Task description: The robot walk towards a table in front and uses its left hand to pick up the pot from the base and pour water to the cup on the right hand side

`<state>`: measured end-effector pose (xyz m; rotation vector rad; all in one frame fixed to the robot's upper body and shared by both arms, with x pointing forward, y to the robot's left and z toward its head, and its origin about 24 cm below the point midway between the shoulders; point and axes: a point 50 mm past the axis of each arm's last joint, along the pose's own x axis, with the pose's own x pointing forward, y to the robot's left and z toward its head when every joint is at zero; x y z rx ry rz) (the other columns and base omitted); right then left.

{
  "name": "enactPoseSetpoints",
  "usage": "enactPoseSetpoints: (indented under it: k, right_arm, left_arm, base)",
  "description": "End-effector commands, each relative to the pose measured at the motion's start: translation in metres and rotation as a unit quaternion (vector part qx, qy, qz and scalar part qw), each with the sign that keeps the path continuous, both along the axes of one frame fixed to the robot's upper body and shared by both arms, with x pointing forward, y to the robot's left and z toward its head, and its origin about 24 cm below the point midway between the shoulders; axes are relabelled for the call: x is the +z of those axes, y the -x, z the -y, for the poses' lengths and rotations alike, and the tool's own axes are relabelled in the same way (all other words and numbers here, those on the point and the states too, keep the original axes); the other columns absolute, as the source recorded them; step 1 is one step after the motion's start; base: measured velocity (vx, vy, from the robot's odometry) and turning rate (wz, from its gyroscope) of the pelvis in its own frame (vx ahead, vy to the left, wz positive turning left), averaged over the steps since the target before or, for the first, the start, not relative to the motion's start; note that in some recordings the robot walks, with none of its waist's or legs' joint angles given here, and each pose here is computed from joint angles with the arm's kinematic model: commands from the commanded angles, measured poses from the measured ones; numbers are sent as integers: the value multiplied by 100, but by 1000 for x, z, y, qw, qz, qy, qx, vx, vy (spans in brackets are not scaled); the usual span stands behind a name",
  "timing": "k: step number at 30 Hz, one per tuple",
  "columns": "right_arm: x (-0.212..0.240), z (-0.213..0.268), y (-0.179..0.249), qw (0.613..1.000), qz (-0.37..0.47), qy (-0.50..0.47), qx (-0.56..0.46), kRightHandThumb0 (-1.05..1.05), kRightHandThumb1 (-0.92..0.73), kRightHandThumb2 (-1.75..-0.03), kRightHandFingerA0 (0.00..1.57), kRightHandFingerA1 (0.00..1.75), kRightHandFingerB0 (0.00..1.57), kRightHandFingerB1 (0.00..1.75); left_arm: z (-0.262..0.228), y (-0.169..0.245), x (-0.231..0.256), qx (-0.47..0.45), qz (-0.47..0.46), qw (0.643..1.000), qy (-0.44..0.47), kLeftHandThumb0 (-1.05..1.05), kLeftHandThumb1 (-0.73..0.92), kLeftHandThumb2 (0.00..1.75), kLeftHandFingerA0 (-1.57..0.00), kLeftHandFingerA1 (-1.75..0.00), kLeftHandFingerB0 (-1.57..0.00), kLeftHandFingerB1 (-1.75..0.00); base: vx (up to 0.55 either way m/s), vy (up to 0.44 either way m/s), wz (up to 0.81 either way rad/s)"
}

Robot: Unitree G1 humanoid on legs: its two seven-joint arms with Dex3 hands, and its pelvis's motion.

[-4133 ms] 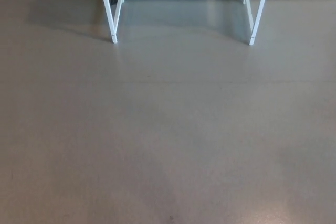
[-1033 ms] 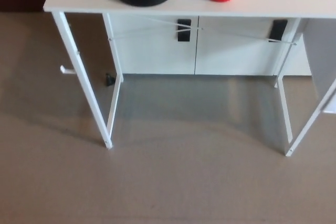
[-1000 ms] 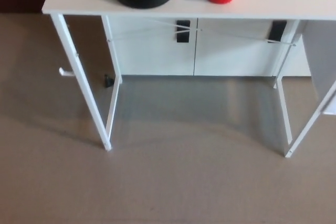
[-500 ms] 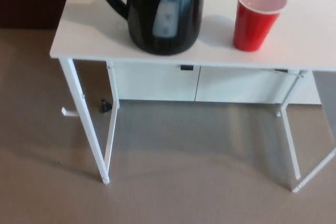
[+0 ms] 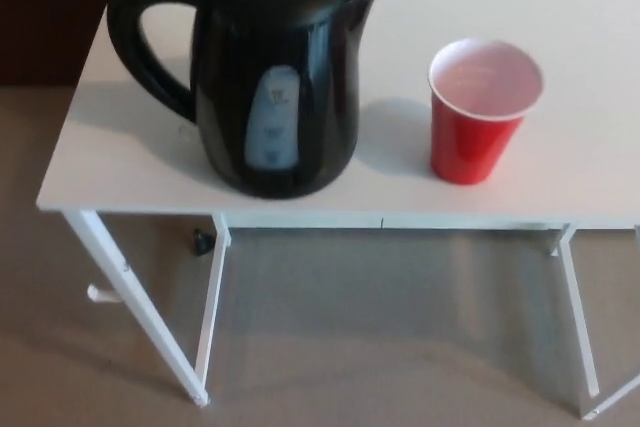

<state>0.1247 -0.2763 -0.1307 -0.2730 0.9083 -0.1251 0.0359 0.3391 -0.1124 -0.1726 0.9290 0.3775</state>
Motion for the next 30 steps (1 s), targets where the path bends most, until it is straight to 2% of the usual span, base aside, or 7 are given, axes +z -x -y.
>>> enactPoseSetpoints:
  k: [1,7,8,9,23,24,30]
  right_arm:
    - [0,3,4,1000,-4,7,4,-46,-53,-74,60,86,48,71]
    - [-1,3,7,1000,-5,6,2,-45,-53,-74,62,89,50,71]
    - [-1,3,5,1000,-5,3,1,-46,-52,-75,61,89,49,71]
    - [-1,3,4,1000,-5,2,1,-46,-51,-75,59,89,49,72]
    - [1,2,-2,1000,-5,7,10,-43,-55,-75,59,85,48,68]
    - [1,2,-2,1000,-6,9,12,-47,-55,-75,61,83,48,66]
    - [0,2,2,1000,-9,9,15,-44,-55,-74,61,87,47,68]
  left_arm:
    - [-5,2,3,6,9,1000,-12,-13,69,60,-48,-49,-35,-38]
    - [-4,5,2,9,1,1000,-18,-13,68,59,-50,-49,-35,-38]
    - [-5,5,2,6,1,1000,-17,-12,50,92,-41,-62,-22,-51]
    - [-5,5,2,9,1,1000,-16,-15,68,59,-48,-47,-35,-37]
    - [-6,3,3,6,8,1000,-16,-16,69,60,-48,-49,-33,-37]
    - [-6,4,3,5,7,1000,-17,-14,49,92,-40,-62,-20,-51]
    - [-5,7,2,11,-2,1000,-22,-16,69,60,-48,-47,-35,-37]
  base:
    - [285,135,-14]
    - [179,233,-1]
    - [0,0,0]
    - [91,43,3]
    - [29,-137,-9]
    - [0,0,0]
    - [3,15,0]
